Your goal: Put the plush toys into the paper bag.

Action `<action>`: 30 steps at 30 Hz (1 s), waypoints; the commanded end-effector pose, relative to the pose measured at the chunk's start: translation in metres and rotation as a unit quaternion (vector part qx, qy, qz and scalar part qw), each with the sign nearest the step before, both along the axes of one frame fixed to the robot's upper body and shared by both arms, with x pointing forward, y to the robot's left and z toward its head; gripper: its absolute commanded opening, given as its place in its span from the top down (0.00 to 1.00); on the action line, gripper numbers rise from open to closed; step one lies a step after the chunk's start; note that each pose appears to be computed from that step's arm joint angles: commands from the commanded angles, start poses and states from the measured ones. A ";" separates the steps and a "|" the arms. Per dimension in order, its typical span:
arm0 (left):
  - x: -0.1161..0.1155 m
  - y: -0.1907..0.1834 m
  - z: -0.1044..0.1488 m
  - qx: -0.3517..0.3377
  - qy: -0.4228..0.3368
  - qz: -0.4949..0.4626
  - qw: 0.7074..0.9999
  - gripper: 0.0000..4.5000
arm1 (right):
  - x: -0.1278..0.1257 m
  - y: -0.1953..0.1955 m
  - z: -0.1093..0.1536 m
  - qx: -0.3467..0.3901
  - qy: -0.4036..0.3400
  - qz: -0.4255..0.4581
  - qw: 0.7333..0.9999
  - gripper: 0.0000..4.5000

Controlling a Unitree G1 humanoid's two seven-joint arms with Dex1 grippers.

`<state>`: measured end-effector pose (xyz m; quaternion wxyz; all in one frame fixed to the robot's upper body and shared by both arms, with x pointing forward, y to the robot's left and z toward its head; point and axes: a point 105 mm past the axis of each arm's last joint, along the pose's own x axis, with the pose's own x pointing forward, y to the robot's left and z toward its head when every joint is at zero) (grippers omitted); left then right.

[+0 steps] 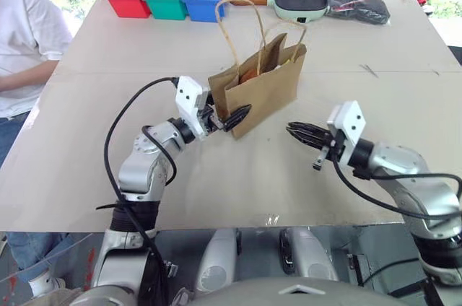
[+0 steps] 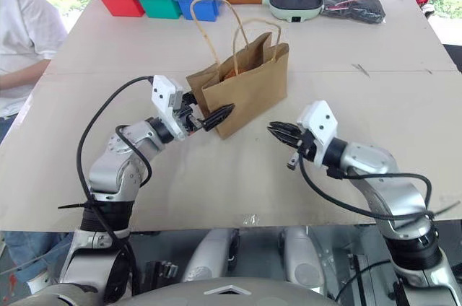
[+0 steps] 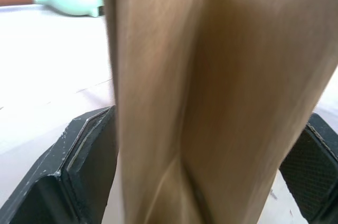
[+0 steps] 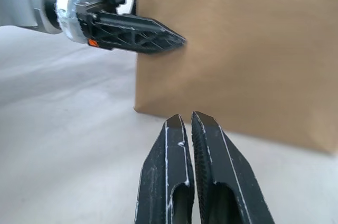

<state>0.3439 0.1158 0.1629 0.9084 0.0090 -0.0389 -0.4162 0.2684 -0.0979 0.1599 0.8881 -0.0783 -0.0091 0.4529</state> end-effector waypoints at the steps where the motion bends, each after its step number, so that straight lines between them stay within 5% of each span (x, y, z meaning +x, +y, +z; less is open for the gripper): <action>1: 0.001 -0.004 0.016 -0.011 -0.031 -0.024 0.999 0.00 | -0.007 -0.011 0.018 0.011 -0.038 -0.024 0.999 0.99; 2: 0.003 -0.004 0.016 -0.009 -0.032 -0.031 0.999 0.00 | -0.008 -0.014 0.017 0.007 -0.043 -0.033 0.998 0.99; 7: 0.003 -0.004 0.019 -0.016 -0.035 -0.050 0.998 0.42 | -0.020 -0.007 0.025 0.015 -0.071 -0.031 0.997 0.64; 8: 0.004 -0.003 0.020 -0.012 -0.040 -0.047 0.998 0.51 | -0.025 -0.002 0.029 0.021 -0.073 -0.016 0.997 0.64; 12: 0.002 -0.006 0.024 -0.025 -0.038 -0.058 0.997 0.51 | -0.033 0.000 0.031 0.020 -0.073 0.003 0.997 0.64; 18: -0.002 -0.005 0.032 -0.027 -0.053 -0.084 0.995 0.99 | -0.031 0.000 0.032 0.003 -0.094 0.009 0.996 0.64; 30: 0.007 0.016 0.022 0.109 -0.123 -0.270 0.949 0.99 | -0.042 -0.018 0.028 -0.048 -0.111 -0.008 0.993 0.64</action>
